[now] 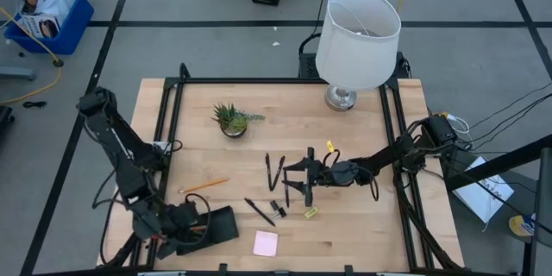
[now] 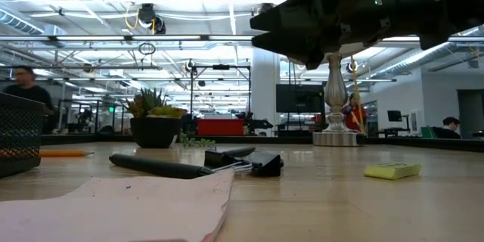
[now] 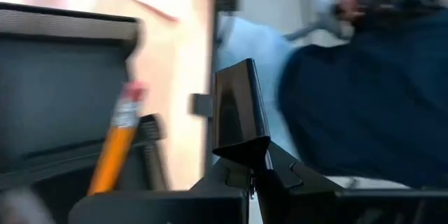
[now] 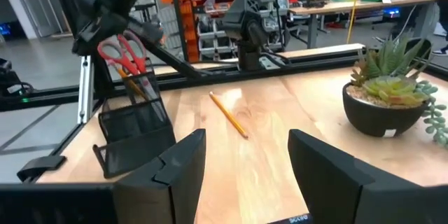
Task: Pick and place office supplies into organizer
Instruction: Put the top binder clip into the bottom left section of the desk organizer
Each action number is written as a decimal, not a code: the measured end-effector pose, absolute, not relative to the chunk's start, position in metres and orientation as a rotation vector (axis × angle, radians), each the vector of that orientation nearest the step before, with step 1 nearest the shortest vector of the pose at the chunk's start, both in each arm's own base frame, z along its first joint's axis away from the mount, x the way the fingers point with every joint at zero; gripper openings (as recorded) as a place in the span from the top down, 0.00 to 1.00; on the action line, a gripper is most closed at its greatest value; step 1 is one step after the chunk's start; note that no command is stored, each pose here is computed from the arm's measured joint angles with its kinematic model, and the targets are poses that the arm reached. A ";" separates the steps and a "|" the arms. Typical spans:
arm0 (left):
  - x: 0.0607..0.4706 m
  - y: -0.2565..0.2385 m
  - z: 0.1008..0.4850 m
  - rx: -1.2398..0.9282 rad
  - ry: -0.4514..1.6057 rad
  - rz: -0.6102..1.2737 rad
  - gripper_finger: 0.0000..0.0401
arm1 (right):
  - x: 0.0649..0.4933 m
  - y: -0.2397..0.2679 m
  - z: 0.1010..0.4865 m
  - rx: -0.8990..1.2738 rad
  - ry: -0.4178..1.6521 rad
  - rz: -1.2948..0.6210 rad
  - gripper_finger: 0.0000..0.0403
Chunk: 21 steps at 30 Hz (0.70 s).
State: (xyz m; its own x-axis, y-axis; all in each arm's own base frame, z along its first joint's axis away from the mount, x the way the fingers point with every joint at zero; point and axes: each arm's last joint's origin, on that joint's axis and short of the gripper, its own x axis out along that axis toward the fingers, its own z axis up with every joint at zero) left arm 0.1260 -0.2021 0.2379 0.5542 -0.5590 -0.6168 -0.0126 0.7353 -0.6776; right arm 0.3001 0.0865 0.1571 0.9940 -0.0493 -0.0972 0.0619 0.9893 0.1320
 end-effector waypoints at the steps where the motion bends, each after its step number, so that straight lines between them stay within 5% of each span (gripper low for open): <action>1: 0.125 -0.202 0.241 -0.667 0.945 -0.319 0.98 | 0.300 0.086 0.156 0.133 0.101 -0.056 0.51; 21: 0.149 -0.274 0.244 -0.309 1.234 -0.012 0.98 | 0.300 0.086 0.152 0.119 0.140 -0.062 0.51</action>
